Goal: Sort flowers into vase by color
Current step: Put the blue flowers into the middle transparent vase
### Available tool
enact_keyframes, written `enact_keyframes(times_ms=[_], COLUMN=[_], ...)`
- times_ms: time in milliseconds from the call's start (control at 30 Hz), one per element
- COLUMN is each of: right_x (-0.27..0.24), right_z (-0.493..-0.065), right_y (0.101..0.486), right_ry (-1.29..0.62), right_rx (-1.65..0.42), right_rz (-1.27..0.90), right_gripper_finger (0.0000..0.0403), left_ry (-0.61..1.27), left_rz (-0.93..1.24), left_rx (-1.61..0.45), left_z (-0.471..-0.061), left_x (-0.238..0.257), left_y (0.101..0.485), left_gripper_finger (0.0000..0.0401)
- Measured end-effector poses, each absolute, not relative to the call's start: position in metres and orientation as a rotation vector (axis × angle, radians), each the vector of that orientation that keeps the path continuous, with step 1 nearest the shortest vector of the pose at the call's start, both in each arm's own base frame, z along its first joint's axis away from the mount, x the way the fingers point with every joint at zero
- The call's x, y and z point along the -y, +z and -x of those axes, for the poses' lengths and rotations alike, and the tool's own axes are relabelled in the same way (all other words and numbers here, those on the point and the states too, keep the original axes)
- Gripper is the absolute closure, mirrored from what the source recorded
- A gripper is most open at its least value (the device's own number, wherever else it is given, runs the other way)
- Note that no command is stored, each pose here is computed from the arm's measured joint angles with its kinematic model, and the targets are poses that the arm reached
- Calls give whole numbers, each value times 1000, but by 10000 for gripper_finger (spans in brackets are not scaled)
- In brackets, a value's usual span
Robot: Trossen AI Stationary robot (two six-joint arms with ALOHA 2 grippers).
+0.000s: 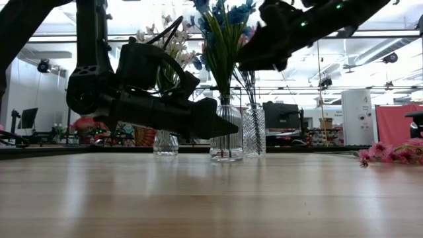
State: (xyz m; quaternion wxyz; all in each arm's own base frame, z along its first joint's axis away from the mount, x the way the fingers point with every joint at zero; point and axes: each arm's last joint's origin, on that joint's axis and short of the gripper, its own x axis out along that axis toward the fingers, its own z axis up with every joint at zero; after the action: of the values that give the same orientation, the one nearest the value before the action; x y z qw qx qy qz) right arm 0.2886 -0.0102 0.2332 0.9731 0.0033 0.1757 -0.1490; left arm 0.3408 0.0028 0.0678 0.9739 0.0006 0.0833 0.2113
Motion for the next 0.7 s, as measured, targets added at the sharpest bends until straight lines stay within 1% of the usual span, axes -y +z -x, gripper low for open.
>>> enact_keyframes(times_ms=[200,267,333,400,467,700], right_x=[10,11,11,12,13,14], right_z=[-305,-306,-306,-307,-307,-307], right_y=[230,234,235,236,238,238], right_ry=[-293,-296,-299,-302,-307,-308], right_rx=[-293,-274,-267,-263,-257,-256], right_rz=[17,15,14,13,0,-6], right_gripper_finger=[115,123,140,167,203,359], left_ry=[426,426,426,426,426,426], left_rz=[-3,-6,-9,-9,-8,-3], left_rx=[-169,-170,-173,-173,-173,-172], left_z=[-341,-341,-341,-341,-341,-341], left_x=[-3,-3,-3,-3,-3,-3], left_y=[68,68,67,67,67,67], left_gripper_finger=[129,129,129,129,129,129])
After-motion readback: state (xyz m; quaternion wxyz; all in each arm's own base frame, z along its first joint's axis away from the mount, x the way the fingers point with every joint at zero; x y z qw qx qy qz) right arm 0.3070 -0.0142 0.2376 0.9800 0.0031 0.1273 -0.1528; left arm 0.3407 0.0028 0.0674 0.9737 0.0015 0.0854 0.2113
